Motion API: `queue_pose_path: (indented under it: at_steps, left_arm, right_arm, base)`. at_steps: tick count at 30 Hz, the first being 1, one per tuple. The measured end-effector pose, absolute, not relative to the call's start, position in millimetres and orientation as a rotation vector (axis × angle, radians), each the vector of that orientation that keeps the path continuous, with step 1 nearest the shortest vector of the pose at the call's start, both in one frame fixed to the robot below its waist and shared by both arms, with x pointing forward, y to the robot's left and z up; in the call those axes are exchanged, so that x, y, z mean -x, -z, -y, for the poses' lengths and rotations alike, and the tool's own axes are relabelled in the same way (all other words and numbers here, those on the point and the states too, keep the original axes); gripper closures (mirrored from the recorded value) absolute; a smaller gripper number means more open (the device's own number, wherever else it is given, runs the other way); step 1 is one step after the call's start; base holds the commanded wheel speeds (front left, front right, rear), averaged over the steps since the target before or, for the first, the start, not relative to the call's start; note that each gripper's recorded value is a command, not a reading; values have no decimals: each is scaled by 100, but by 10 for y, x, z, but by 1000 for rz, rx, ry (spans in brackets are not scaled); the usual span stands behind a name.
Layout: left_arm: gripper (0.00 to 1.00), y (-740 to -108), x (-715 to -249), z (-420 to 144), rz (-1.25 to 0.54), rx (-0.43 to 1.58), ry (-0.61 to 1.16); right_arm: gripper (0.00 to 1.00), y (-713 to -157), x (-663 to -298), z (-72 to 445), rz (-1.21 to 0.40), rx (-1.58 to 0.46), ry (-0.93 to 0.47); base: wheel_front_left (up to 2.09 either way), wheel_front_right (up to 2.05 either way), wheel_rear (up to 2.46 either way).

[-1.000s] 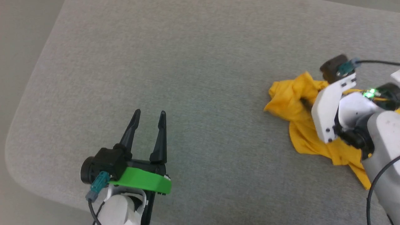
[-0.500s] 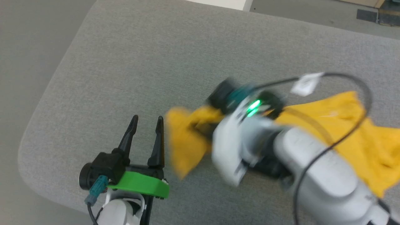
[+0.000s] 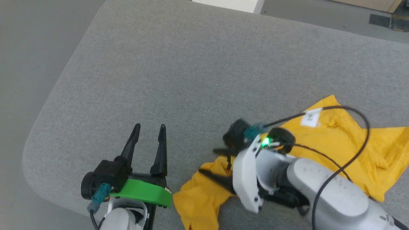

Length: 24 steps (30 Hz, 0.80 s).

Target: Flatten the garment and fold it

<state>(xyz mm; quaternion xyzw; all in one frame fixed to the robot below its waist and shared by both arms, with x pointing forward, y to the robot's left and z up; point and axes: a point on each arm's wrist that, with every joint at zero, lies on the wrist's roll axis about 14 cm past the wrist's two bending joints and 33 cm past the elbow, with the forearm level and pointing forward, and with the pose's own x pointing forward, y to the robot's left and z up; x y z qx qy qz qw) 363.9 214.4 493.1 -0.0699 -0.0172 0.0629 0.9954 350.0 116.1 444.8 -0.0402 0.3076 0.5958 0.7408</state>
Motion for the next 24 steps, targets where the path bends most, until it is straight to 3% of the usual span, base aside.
queue_pose_path:
  at_steps: [1, 7, 12, 19, 24]
  left_arm:
    - [0, -4952, -3630, -2112, 41, 144, -116]
    - [0, -4985, -3573, -2034, 52, 142, -90]
    - [0, -5054, -3573, -1945, 76, 144, -55]
    - [0, -5123, -3622, -1789, 98, 147, 4]
    - [0, -5112, -3656, -1688, 95, 150, 41]
  right_arm:
    - [0, -4730, -3771, -1138, -563, 0, -1226]
    - [0, -5252, -4431, -576, -306, -85, -940]
    - [0, -5469, -4729, 428, -144, -122, -569]
    - [0, -5408, -4264, 1738, -53, -79, -107]
    - [0, -5123, -3772, 2356, -93, -57, 77]
  base:
    - [0, 0, 0]
    - [0, 0, 0]
    - [0, 0, 0]
    - [0, 0, 0]
    - [0, 0, 0]
